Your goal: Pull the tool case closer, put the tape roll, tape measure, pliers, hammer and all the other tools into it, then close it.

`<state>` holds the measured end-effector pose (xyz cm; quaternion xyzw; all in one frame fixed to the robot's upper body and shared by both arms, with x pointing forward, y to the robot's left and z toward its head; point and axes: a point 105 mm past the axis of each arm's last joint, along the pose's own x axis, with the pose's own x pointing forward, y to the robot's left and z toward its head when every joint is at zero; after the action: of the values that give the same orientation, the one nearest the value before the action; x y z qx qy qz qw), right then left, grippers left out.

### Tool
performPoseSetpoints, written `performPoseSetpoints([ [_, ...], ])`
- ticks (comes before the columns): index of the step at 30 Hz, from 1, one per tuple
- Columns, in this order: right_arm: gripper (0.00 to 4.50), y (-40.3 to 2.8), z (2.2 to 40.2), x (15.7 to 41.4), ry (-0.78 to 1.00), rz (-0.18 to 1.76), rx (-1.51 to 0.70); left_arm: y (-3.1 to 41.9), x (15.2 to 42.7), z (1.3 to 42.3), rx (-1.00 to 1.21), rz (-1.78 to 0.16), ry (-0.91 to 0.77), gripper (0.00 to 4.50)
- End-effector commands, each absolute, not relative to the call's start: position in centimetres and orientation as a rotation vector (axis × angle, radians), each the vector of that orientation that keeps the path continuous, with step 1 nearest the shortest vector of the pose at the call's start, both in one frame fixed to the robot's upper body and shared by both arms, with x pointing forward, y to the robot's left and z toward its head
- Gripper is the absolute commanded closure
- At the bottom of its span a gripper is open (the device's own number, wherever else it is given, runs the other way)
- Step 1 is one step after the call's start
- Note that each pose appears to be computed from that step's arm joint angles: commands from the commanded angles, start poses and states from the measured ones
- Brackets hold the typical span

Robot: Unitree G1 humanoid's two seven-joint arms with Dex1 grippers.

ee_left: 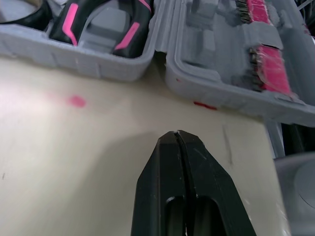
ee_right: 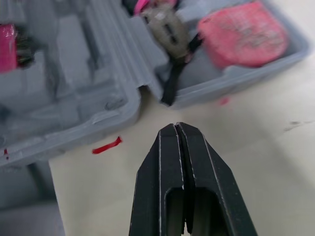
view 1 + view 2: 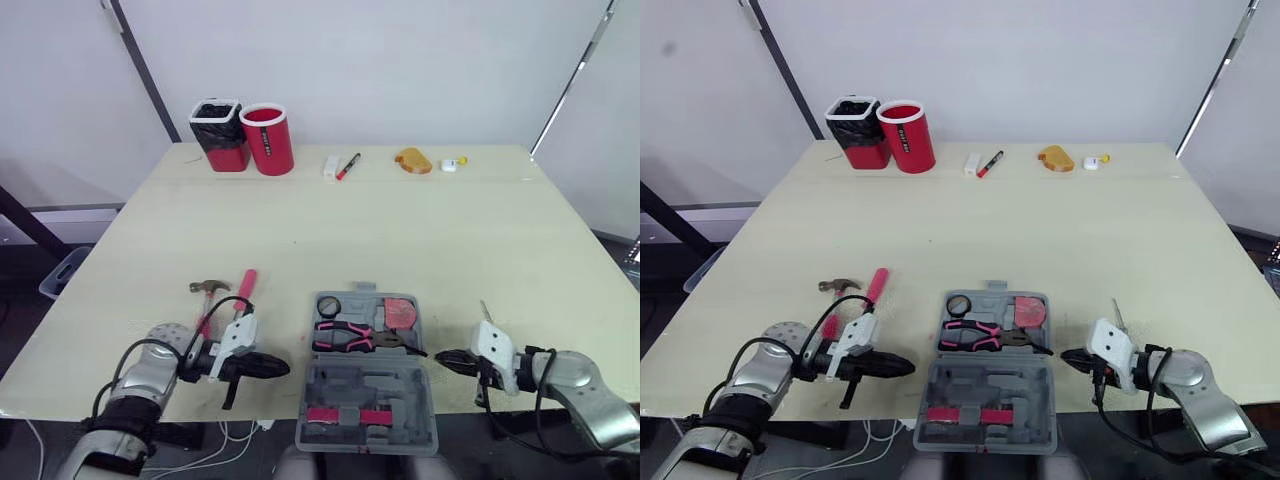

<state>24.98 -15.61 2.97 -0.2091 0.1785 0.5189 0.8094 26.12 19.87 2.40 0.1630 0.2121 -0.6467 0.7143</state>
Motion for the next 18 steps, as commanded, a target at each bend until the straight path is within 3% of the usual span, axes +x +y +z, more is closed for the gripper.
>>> performPoseSetpoints([
  [1, 4.50, -15.0, 2.9, 25.2, 0.368, 1.133, -0.465, 19.5, 26.5, 2.2, 0.378, -1.443, 0.464, 4.46],
  [18, 4.50, -13.5, 1.9, 25.6, 0.365, 1.174, -0.469, 19.1, 27.1, 1.3, 0.364, -1.443, 0.470, 4.46],
])
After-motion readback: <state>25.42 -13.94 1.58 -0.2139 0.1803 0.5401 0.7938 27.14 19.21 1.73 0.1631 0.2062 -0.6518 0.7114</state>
